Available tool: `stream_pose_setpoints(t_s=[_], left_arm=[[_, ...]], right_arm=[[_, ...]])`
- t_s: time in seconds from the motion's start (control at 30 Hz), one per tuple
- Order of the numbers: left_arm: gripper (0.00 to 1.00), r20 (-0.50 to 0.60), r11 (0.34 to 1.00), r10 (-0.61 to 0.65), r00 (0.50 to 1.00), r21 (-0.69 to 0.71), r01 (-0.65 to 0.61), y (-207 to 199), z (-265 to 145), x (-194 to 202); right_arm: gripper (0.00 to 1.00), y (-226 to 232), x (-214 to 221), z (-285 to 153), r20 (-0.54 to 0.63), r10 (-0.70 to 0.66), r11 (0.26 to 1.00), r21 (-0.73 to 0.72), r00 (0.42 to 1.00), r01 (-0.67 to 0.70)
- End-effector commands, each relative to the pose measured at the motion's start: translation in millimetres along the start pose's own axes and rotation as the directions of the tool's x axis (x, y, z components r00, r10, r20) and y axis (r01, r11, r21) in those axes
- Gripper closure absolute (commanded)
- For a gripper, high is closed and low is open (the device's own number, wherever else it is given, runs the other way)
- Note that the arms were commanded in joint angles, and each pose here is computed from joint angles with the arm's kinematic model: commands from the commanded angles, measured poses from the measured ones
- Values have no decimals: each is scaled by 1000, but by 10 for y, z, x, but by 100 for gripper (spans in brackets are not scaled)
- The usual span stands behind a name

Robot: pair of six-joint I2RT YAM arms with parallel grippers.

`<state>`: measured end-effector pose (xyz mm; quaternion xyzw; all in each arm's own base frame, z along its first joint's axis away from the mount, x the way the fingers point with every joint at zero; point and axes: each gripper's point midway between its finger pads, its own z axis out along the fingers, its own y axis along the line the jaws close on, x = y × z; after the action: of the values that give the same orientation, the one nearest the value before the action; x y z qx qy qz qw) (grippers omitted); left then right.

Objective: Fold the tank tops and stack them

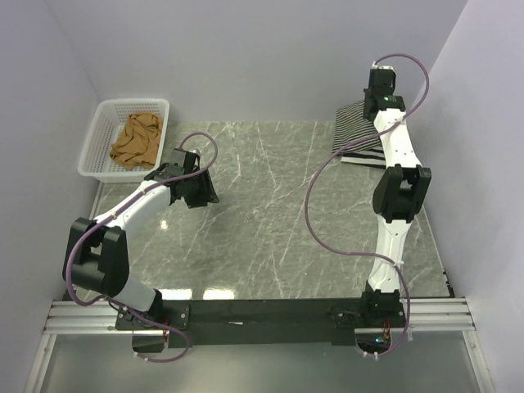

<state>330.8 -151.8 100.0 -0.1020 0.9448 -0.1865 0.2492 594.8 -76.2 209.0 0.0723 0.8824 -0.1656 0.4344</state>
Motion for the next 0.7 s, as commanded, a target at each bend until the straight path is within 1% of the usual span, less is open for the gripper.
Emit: stream_pose_setpoints(t_s=[0.0,0.27,0.33,0.37,0.67], left_arm=[[51,19,999,23,1000,33,-23,-76,-3,-91],[52,6,999,18,1000,34,-18,-69,35,-63],[52,3,999,18,1000,33,-18,-63,41,-55],[52,-6,999,17,1000,31,-16,-53,63,-35],[52,-7,1000,16,1000,26,-16,-37,68,-21]], right_arm=[[100,-285,-264,-215,88,89,996,21,992,-92],[100,-478,118,108,0,128,991,48,992,-128],[100,-521,199,186,-18,163,985,61,986,-162],[100,-586,307,274,-42,198,978,73,979,-195],[100,-650,525,500,-91,225,970,118,970,-214]])
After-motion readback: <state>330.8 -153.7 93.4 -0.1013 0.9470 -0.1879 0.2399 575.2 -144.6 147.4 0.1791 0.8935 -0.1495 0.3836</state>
